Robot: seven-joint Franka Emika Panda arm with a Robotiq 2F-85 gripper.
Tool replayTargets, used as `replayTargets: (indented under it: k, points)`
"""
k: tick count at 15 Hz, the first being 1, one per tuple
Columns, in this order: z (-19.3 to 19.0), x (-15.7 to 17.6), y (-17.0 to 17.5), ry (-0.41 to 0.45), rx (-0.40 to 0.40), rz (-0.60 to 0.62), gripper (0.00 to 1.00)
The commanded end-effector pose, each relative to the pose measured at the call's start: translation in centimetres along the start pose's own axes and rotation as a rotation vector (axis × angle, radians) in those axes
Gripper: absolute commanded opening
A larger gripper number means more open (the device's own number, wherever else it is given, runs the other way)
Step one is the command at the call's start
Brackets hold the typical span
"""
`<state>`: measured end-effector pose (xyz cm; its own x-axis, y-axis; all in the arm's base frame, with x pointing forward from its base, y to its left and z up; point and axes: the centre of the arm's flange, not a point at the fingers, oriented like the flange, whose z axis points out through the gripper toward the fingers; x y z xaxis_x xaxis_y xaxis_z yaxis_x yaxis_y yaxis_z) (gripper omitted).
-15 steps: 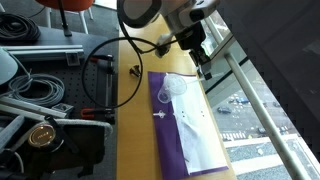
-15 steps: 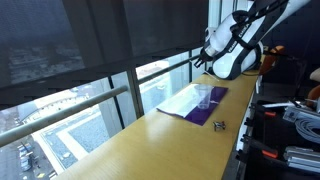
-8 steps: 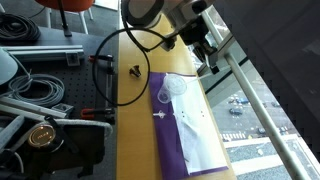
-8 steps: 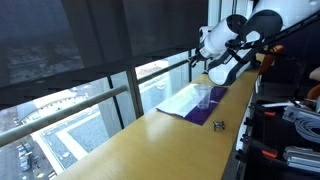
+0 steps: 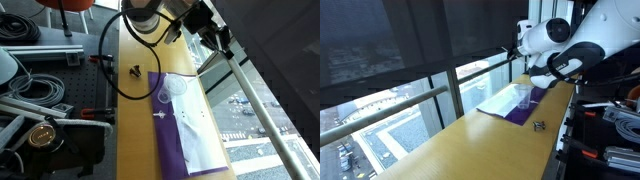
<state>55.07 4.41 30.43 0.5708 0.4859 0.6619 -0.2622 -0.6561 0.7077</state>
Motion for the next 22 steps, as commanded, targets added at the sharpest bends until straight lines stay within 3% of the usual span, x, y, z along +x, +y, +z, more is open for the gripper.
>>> replayTargets:
  k: [1,5,6,9,10,13,14,15,16,20,22]
  points:
    - [-0.1,0.3,-0.8,-0.045,-0.158,-0.007,0.00]
    - [0.1,0.4,0.7,-0.135,-0.302,0.013,0.00]
    - [0.1,0.3,0.9,0.018,-0.185,-0.025,0.00]
    - [-0.6,1.1,-1.7,0.169,-0.179,-0.101,0.00]
    - [-0.6,1.5,-2.3,0.043,-0.317,-0.097,0.00]
    - [-0.5,1.0,2.1,0.021,-0.405,-0.095,0.00]
    - [-1.0,0.5,4.4,0.078,-0.298,0.069,0.00]
    - [-1.2,0.4,5.0,0.071,-0.299,0.116,0.00]
    - [-1.3,0.5,4.3,0.056,-0.251,0.170,0.00]
    - [0.7,0.1,-0.4,0.010,-0.057,0.229,0.00]
    - [1.4,0.2,-1.0,-0.004,0.032,0.243,0.00]
